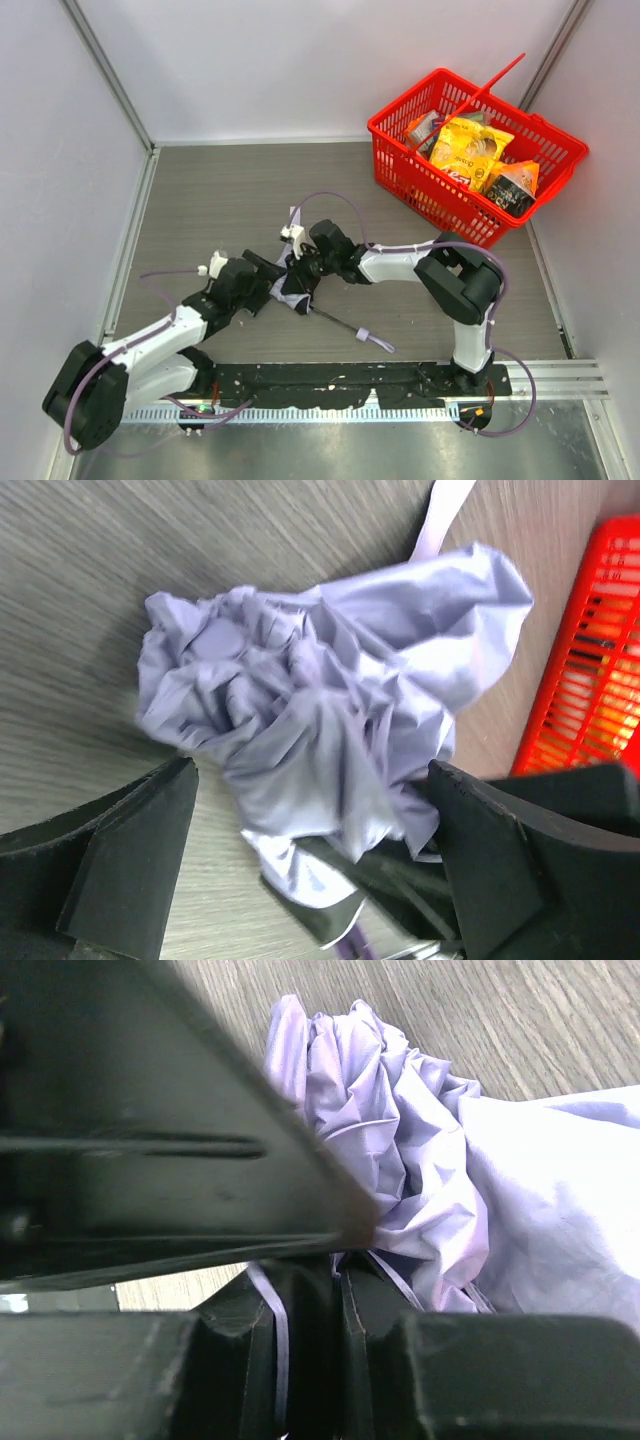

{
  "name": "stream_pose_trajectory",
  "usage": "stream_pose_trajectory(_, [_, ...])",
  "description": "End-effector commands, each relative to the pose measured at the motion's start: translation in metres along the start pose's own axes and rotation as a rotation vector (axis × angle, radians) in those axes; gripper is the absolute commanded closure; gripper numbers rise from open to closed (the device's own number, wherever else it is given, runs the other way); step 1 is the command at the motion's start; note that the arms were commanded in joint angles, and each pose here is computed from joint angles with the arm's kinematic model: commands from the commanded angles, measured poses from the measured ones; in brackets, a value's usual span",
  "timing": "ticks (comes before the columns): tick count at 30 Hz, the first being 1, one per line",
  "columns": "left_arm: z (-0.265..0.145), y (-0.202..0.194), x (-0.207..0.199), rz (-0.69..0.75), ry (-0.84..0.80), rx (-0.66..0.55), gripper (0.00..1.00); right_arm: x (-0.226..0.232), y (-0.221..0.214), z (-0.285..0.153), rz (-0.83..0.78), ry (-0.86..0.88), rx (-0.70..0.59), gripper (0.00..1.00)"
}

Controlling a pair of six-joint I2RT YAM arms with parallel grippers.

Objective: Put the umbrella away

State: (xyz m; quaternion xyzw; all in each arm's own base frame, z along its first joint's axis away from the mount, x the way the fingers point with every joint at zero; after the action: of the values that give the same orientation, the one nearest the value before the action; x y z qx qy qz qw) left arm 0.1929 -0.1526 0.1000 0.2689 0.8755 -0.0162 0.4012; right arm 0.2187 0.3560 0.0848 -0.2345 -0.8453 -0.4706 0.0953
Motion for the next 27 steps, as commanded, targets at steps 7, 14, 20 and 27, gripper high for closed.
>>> stream_pose_trajectory(7, [-0.031,0.01,0.028,0.115,-0.035,-0.074,0.0,-0.028,-0.077,0.005,0.31,0.06,0.157,0.99])
stream_pose_trajectory(14, [-0.024,0.014,0.021,0.008,-0.063,-0.124,0.0,-0.039,-0.078,0.007,0.41,0.113,0.169,0.99])
stream_pose_trajectory(20, [-0.007,0.014,0.004,0.053,-0.067,-0.134,0.0,-0.048,-0.078,0.008,0.46,0.153,0.18,0.99])
stream_pose_trajectory(27, [0.014,0.009,0.008,0.027,-0.006,-0.123,0.01,-0.051,-0.078,0.01,0.493,0.195,0.186,0.99])
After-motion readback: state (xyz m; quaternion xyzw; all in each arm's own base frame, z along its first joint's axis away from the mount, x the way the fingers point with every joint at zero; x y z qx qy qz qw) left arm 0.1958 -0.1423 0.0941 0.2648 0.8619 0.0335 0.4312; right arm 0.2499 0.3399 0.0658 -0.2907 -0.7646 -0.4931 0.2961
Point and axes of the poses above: each gripper's point midway between its finger pads, its own z axis out along the fingers, its own x axis along the line the jaws close on, y = z × x, the point moved 7 cm from there along -z, back along the fingers, and after that the axes turned 2 degrees about -z, right-handed, at the moved point
